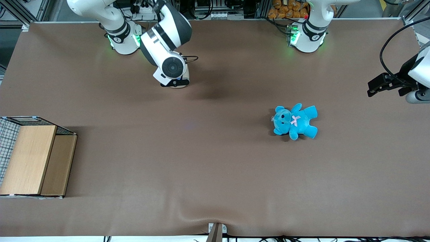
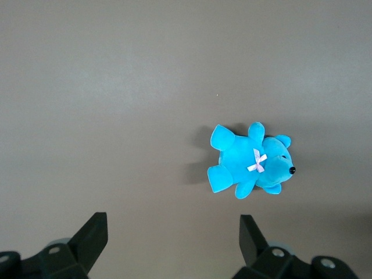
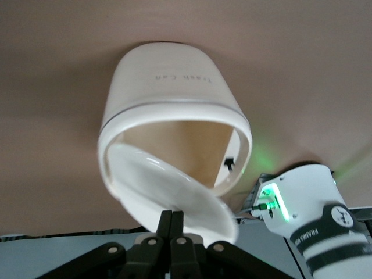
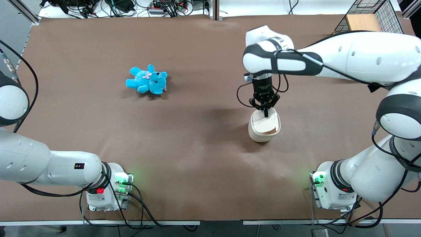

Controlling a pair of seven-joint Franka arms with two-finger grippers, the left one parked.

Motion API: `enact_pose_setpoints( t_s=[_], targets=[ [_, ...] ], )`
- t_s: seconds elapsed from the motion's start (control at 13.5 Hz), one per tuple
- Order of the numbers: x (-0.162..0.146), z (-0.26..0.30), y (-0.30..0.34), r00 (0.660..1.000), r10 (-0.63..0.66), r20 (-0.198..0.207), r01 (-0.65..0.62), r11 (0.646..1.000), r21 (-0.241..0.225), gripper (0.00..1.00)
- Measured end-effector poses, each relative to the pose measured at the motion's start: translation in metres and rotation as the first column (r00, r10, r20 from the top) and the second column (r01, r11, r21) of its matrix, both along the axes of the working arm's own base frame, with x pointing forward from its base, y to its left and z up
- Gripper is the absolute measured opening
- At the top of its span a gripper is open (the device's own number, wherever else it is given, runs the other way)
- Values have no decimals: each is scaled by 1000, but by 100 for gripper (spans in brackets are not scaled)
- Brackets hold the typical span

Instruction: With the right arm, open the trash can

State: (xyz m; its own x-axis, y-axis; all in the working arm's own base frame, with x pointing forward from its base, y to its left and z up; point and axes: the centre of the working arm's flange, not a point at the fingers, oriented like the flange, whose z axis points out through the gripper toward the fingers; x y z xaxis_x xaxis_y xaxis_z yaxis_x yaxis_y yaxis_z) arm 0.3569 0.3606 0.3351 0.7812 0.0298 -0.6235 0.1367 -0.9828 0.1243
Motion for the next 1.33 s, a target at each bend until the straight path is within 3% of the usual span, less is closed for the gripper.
enact_pose_setpoints(
  t_s=[0.07, 0.15, 0.3, 0.52, 0.74, 1.04, 1.19, 1.33],
  targets=[
    [5, 16, 1, 1000, -9, 17, 9, 1000, 9, 7],
    [13, 31, 0, 999, -26, 42, 25, 999, 25, 14],
    [46, 60, -19, 991, -75, 111, 70, 996, 48, 33],
    [103, 99, -64, 963, -96, 253, 89, 995, 37, 66],
    [157, 137, -128, 932, -137, 335, 109, 989, 100, 99],
    [216, 182, -279, 888, -193, 417, 112, 971, 209, 100],
    [224, 207, -331, 864, -212, 457, 112, 965, 236, 100],
    [213, 241, -356, 851, -225, 475, 118, 963, 244, 100]
  ],
)
